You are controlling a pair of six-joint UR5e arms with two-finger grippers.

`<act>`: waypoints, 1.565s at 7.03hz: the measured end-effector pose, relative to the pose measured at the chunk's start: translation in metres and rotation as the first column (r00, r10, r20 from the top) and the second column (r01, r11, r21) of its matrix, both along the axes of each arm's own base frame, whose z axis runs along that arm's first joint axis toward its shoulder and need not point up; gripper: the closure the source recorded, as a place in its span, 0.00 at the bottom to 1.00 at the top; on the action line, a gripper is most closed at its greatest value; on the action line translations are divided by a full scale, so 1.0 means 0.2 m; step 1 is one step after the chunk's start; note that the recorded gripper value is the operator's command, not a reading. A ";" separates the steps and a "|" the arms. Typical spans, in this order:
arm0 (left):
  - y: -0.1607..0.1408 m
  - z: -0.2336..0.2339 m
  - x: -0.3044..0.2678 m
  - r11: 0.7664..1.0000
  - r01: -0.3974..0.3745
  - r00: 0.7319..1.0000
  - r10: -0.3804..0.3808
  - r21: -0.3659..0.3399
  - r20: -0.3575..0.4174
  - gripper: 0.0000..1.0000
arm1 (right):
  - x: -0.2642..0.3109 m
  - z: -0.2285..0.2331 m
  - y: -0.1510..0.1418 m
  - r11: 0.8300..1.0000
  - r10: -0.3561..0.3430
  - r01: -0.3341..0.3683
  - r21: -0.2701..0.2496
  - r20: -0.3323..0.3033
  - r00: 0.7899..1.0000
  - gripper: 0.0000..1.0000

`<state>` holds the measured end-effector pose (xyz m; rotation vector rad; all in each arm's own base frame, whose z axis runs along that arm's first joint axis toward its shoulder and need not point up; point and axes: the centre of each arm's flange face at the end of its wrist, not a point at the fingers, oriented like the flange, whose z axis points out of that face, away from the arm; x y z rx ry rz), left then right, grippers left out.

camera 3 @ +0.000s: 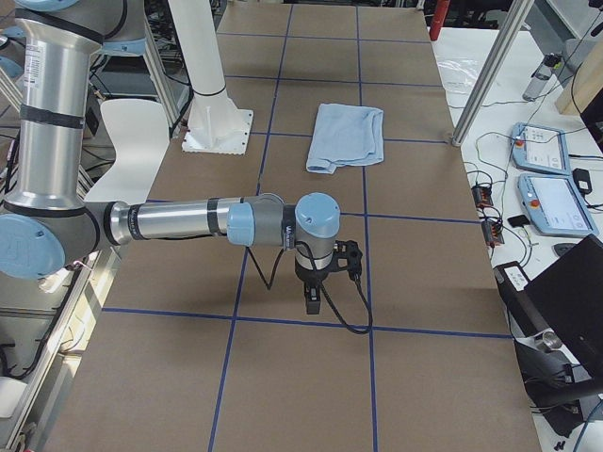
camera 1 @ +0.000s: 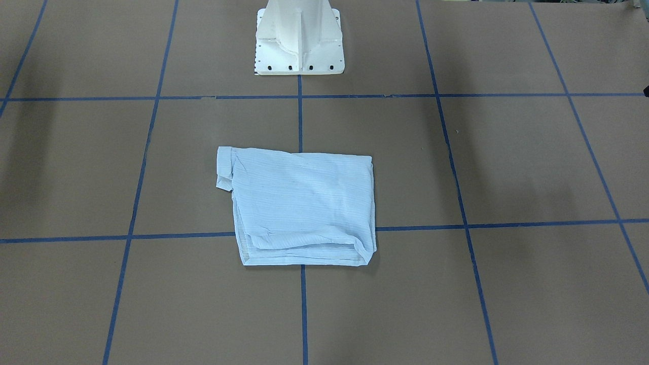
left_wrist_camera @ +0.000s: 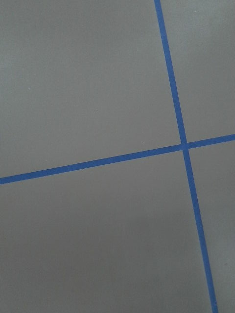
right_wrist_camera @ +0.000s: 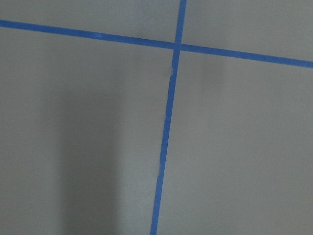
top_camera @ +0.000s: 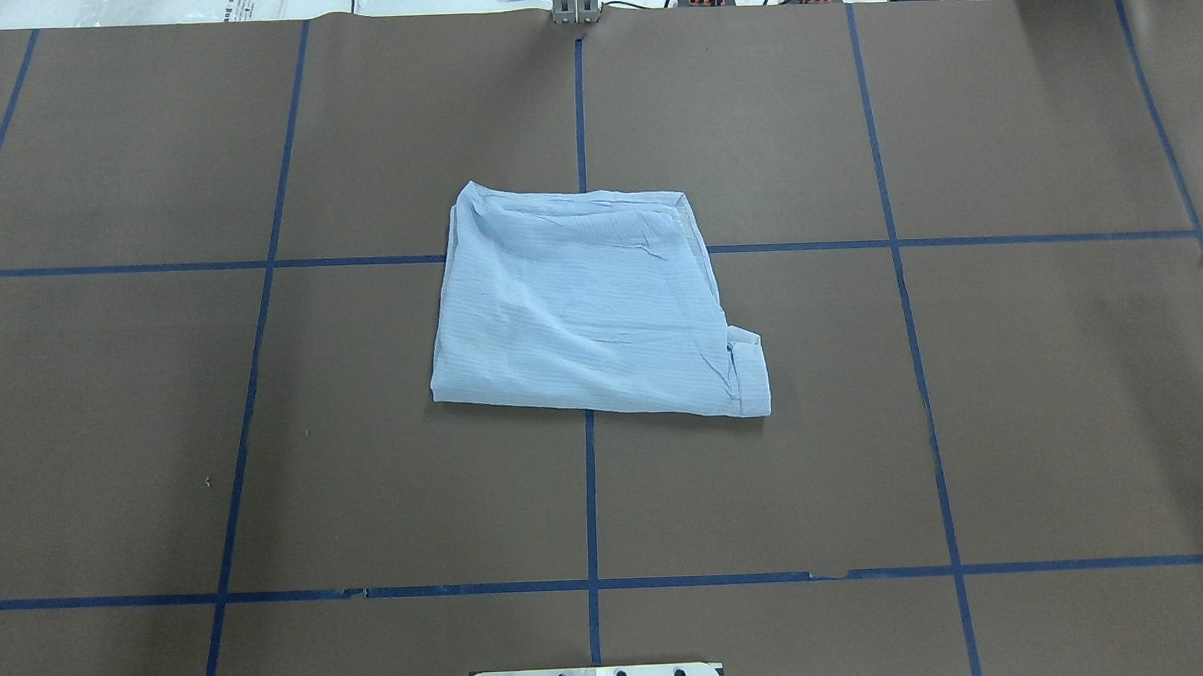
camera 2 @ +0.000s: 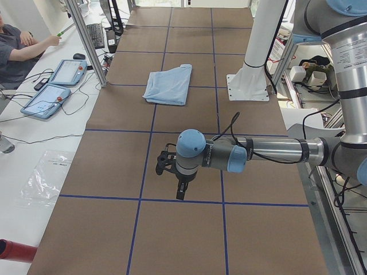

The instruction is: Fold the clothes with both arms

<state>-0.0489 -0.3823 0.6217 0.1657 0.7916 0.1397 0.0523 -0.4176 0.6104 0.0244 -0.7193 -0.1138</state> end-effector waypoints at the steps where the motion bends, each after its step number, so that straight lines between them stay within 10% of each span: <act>1: 0.00 0.01 0.00 1.000 0.000 1.000 0.000 -0.003 0.000 0.00 | 0.00 0.00 0.00 1.000 0.000 0.000 0.000 0.000 1.000 0.00; 11: -0.01 0.01 0.00 1.000 -0.002 1.000 0.002 -0.001 0.000 0.00 | -0.01 0.02 0.02 1.000 -0.002 0.002 -0.015 0.020 1.000 0.00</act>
